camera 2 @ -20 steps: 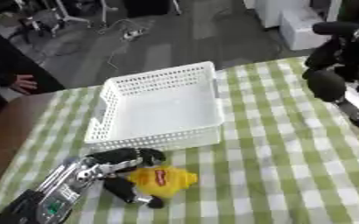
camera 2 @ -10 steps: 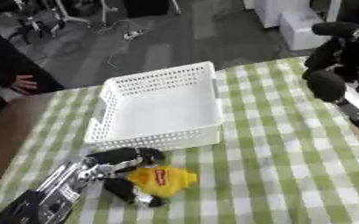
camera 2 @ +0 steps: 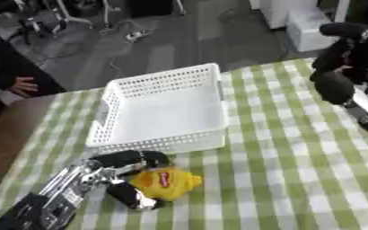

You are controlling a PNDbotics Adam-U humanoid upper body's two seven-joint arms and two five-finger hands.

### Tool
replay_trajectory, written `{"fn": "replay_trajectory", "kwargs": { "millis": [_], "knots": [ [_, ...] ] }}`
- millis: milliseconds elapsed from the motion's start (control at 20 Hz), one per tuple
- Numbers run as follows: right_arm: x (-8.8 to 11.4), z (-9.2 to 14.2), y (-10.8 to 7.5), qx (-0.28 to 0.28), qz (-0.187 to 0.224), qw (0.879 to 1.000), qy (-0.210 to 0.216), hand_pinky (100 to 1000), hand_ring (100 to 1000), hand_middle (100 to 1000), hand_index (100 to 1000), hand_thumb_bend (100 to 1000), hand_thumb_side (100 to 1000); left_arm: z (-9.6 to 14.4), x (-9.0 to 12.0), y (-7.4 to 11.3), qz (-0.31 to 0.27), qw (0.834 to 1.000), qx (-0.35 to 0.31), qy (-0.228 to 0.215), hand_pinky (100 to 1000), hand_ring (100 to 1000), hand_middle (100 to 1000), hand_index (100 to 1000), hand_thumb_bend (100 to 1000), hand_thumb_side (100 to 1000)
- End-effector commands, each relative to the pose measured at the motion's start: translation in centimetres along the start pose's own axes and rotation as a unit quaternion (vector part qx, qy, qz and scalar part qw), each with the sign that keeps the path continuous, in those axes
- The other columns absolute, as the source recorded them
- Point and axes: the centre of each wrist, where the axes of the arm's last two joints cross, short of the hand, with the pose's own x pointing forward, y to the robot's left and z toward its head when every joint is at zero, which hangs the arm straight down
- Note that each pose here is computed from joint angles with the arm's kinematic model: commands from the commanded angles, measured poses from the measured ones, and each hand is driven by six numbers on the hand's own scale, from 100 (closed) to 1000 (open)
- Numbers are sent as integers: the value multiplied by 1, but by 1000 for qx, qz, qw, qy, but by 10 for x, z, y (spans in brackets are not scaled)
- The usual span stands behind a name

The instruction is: Pick up objects on the table and place them in the box.

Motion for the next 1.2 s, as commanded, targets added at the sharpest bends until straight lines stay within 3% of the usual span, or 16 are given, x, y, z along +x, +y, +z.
{"fn": "replay_trajectory", "kwargs": {
  "millis": [50,200,250,450,1200],
  "knots": [
    [8,-4,-3,1,7,1000,-16,355,529,538,840,806,598,1,-4,2,-7,1000,-4,11,923,883,984,1000,330,585],
    [8,-4,-3,1,8,1000,-16,355,529,538,839,806,598,0,-4,2,-8,1000,-7,14,922,882,984,1000,278,565],
    [8,-4,-3,1,8,1000,-16,355,529,538,839,806,597,0,-4,2,-8,1000,-8,15,921,879,983,1000,216,539],
    [8,-4,-3,1,8,1000,-16,355,529,538,839,806,597,0,-4,1,-8,1000,-11,19,911,870,982,1000,171,526],
    [8,-4,-3,0,7,1000,-16,355,529,538,840,805,598,-2,-8,-2,-9,999,-38,34,888,861,991,1000,166,505]
  ]
}}
